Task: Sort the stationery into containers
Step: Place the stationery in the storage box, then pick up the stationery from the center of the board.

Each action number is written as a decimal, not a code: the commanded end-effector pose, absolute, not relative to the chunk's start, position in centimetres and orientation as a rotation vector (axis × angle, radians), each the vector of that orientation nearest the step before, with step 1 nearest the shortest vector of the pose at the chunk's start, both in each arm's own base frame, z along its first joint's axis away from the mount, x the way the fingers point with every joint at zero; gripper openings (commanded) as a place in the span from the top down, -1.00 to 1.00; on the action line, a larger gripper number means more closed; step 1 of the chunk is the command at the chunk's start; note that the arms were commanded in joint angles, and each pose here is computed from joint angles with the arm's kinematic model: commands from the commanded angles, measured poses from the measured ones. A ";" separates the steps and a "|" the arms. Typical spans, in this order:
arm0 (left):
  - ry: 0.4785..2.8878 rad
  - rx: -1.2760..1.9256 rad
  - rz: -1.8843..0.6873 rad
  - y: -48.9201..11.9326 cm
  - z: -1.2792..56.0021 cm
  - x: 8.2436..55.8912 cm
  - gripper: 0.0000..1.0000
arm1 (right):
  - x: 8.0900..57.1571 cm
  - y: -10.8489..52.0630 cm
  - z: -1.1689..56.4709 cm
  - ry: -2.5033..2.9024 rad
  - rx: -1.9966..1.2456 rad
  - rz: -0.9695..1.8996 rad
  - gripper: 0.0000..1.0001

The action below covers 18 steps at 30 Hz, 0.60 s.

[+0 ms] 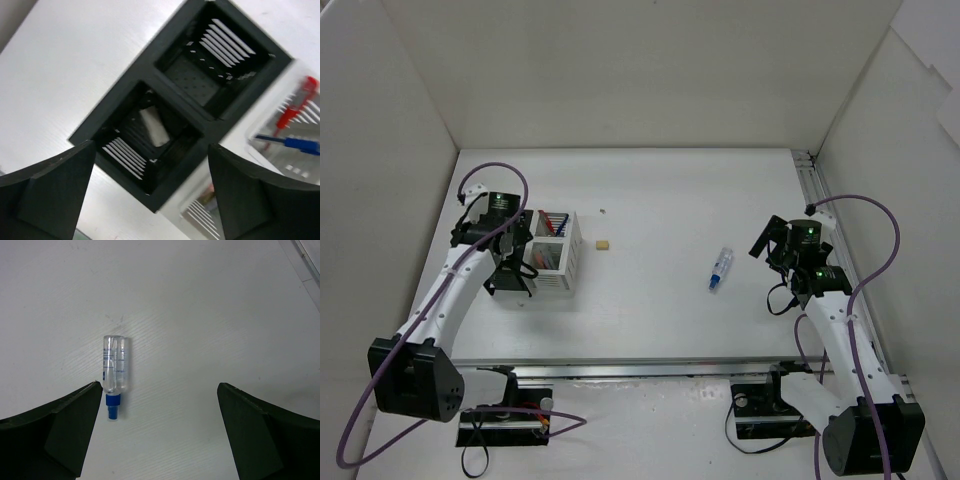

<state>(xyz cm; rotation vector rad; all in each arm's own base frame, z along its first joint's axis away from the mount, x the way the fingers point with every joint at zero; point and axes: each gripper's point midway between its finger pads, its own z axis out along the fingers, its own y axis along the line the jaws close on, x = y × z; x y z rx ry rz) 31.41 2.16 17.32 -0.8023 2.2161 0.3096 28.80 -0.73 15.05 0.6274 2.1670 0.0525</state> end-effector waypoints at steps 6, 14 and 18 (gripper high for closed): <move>2.123 0.302 -0.087 -14.5 23.2 36.0 -0.99 | 29.6 -0.6 16.0 2.118 0.604 0.062 -0.96; 1.981 1.263 -0.276 -25.2 18.2 36.5 -0.99 | 29.9 -0.2 15.5 2.148 0.585 0.080 -0.96; 2.025 1.353 -0.298 -25.1 16.2 38.3 -0.99 | 30.0 -0.2 15.4 2.153 0.583 0.082 -0.96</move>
